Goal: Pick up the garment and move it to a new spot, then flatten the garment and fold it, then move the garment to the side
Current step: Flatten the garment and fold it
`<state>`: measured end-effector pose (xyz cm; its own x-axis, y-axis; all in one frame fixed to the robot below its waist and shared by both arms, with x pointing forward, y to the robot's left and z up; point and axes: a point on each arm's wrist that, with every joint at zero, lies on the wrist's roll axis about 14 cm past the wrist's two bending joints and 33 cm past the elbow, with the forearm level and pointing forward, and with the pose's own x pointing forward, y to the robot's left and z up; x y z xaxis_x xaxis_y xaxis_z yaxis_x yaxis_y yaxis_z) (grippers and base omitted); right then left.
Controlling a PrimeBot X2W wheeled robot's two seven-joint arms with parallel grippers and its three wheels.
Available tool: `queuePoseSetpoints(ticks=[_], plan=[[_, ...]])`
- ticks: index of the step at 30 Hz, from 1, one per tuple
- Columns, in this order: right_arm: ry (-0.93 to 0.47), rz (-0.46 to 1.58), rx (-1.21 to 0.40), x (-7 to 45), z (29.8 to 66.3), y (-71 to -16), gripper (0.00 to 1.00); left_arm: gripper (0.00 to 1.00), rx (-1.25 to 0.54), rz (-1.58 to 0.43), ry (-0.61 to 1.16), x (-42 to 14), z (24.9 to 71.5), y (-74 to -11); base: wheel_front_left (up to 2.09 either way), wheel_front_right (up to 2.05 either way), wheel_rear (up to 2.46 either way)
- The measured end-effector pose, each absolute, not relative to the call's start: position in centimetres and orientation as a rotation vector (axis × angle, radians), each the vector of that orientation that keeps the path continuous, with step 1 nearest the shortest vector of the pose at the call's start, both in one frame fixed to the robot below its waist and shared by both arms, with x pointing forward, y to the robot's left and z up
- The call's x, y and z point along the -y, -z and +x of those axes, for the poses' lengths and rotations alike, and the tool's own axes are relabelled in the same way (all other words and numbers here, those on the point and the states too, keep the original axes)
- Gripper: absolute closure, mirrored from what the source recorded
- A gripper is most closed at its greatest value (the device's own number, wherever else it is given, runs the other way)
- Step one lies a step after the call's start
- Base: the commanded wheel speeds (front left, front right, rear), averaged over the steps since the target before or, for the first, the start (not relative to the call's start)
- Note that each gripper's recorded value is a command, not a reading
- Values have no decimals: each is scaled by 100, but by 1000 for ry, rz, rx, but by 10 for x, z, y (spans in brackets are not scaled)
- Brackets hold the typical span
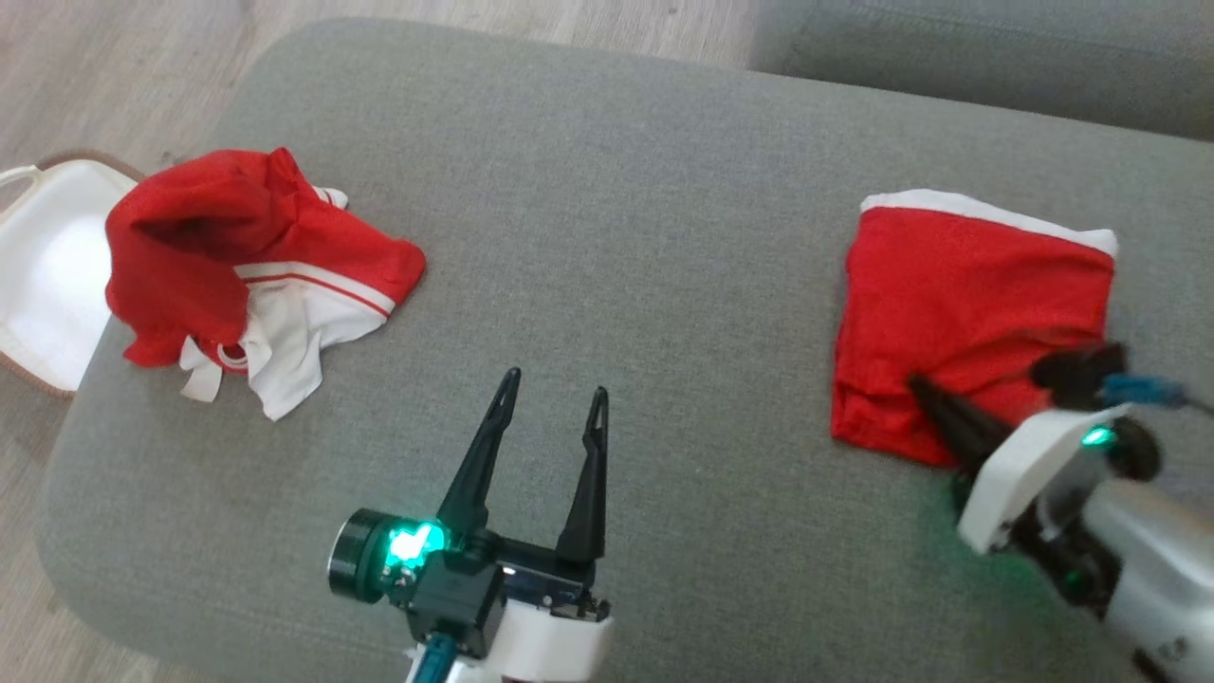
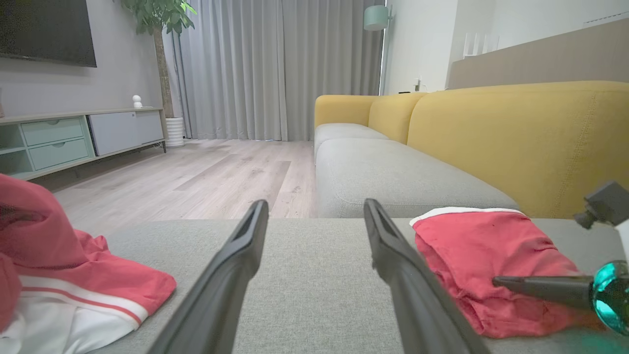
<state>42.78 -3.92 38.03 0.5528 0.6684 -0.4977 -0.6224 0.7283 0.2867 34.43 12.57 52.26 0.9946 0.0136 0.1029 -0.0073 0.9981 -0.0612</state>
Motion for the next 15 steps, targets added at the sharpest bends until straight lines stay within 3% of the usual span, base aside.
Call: queuePoseSetpoints(ticks=[5, 9, 10, 11, 12, 15], plan=[[-843, 69, -628, 20, 396, -378, 100, 0, 128, -62, -17, -128, 343, -530, 0, 0, 0], [-847, 91, -538, 18, 387, -394, 100, 0, 143, -68, -10, -126, 339, -534, 0, 0, 0], [-838, 100, -512, 18, 387, -400, 92, 0, 144, -71, -15, -128, 338, -534, 0, 0, 0], [-828, 102, -484, 19, 388, -406, 53, 0, 143, -74, -18, -128, 335, -533, 0, 0, 0], [-816, 101, -456, 21, 389, -412, 2, 0, 140, -78, -23, -130, 333, -531, 0, 0, 0], [-751, 105, -323, 33, 400, -444, 0, 0, 121, -85, -35, -133, 325, -524, 0, 0, 0]])
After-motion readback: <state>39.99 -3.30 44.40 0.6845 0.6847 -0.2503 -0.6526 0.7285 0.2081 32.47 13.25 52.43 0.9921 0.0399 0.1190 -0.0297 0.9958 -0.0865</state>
